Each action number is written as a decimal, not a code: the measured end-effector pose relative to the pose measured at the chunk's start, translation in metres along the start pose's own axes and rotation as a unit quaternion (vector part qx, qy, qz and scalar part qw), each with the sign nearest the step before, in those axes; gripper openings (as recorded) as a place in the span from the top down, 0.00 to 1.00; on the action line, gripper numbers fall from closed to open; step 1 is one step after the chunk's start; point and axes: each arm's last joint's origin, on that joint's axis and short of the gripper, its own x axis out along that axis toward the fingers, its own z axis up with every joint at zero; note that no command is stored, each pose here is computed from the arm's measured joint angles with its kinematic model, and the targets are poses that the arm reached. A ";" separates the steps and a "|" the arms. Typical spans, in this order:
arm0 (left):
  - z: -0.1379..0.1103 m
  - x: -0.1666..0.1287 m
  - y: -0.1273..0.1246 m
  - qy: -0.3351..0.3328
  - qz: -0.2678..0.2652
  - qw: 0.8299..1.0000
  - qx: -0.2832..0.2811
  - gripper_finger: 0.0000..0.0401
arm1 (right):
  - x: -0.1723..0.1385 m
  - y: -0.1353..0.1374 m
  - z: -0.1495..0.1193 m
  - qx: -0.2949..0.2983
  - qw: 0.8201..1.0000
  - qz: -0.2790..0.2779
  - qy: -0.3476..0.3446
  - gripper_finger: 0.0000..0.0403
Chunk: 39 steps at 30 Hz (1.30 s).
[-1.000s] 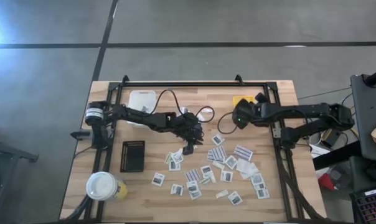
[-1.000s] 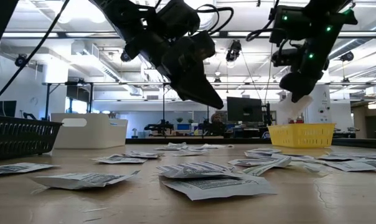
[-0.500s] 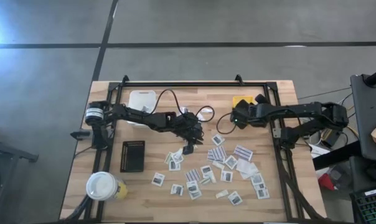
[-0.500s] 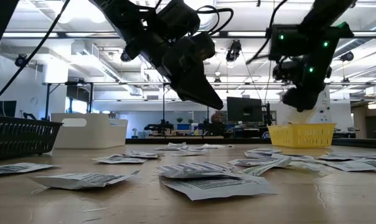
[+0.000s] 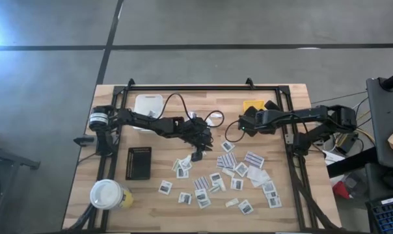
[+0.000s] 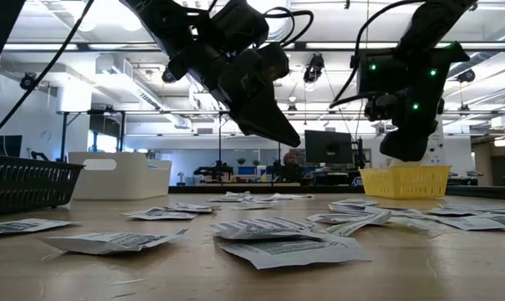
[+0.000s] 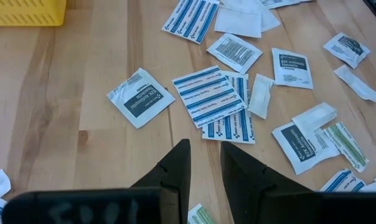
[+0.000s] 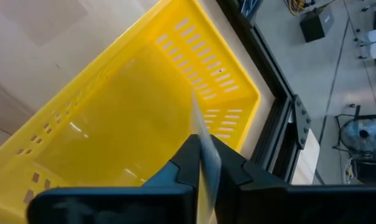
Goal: Pick & Place First Aid Supplies
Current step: Put the blue bandage pack into the yellow bin, then put the green bandage pack into the black bin
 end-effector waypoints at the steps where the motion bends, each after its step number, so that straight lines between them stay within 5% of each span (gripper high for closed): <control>1: 0.000 0.000 0.000 0.000 0.000 1.000 0.000 0.80 | 0.000 0.000 0.000 0.000 1.000 0.000 0.000 0.91; 10: 0.000 0.000 0.000 0.001 0.000 1.000 -0.015 0.80 | -0.006 -0.006 0.001 0.014 1.000 0.011 -0.013 0.73; 17: 0.000 0.000 0.000 0.001 0.000 1.000 -0.020 0.80 | -0.022 -0.020 -0.002 0.049 0.994 0.092 -0.018 0.66; 30: -0.003 0.000 0.001 0.013 0.001 0.999 -0.037 0.80 | -0.069 -0.056 -0.018 0.152 0.951 0.251 -0.099 0.73; 39: -0.012 0.000 0.000 0.058 0.000 0.997 -0.054 0.80 | -0.091 -0.030 -0.033 0.112 0.931 0.310 -0.155 0.80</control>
